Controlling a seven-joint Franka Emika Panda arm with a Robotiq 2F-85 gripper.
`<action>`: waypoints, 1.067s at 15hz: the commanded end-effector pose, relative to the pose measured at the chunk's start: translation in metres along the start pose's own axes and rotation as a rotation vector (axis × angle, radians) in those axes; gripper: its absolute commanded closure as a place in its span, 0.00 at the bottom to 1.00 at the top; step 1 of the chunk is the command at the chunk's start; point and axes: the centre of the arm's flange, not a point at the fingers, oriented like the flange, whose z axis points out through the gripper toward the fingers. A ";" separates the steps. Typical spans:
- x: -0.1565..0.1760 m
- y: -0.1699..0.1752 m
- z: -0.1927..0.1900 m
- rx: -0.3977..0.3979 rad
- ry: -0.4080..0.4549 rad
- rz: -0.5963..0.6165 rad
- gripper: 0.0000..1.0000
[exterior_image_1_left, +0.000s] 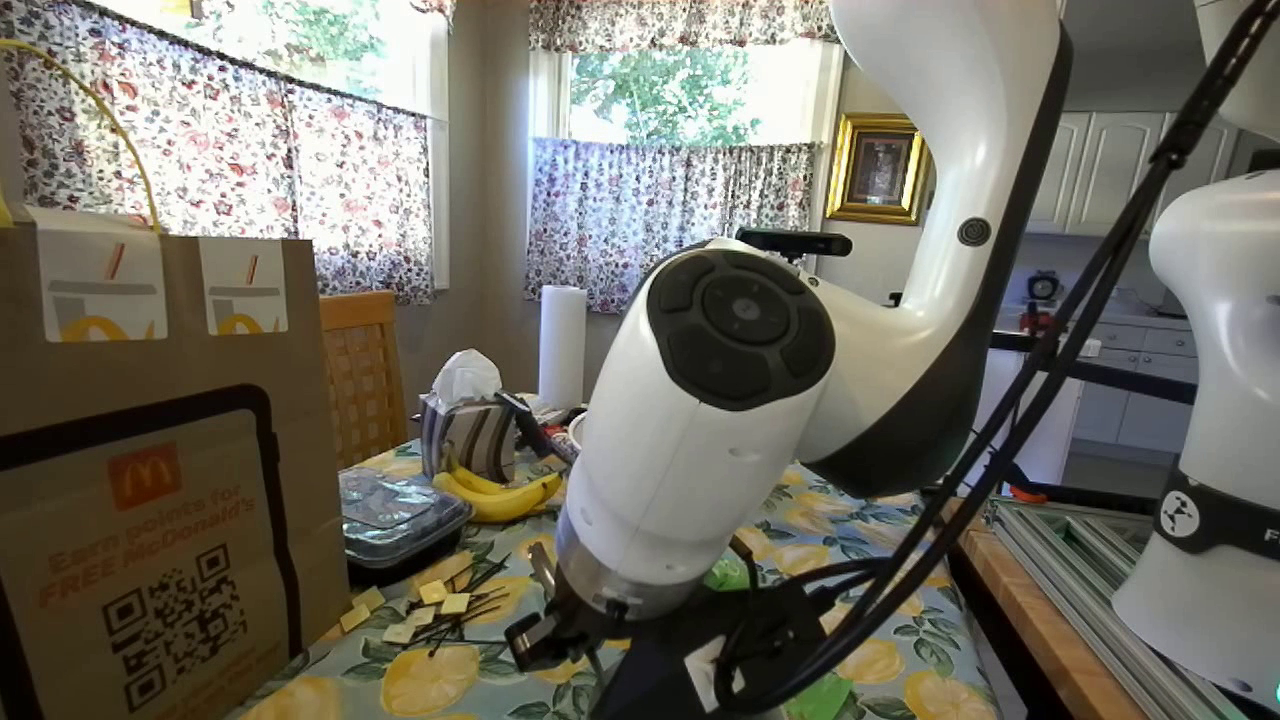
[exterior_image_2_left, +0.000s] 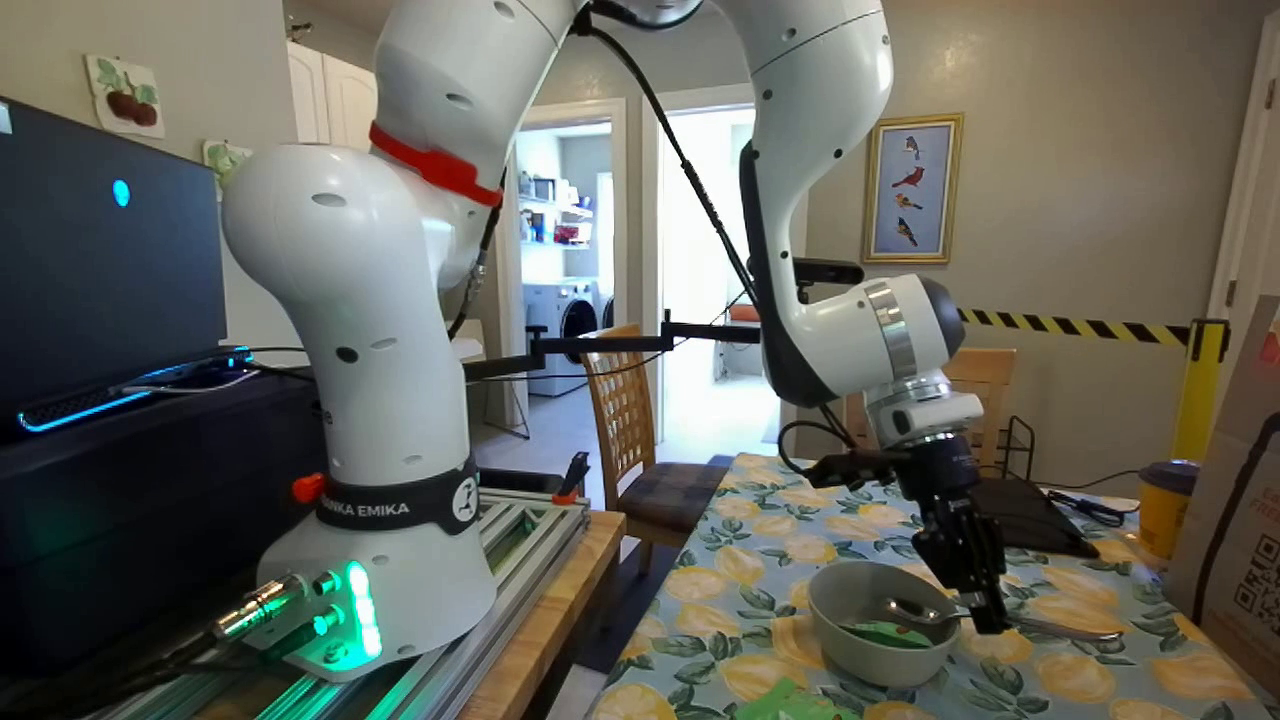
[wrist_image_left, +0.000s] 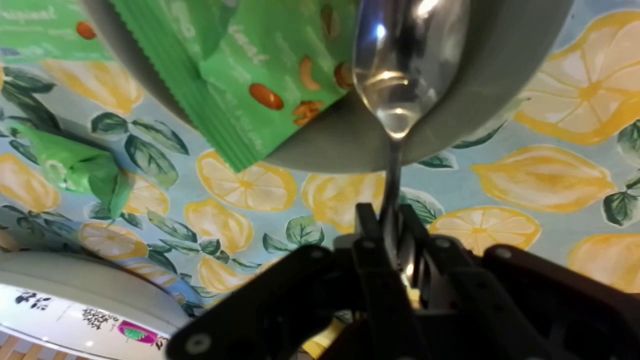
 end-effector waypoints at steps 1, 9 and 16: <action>0.003 -0.008 0.000 0.000 -0.002 -0.002 0.96; -0.008 -0.015 -0.001 -0.015 0.044 -0.007 0.96; -0.024 -0.024 -0.005 -0.070 0.164 -0.031 0.96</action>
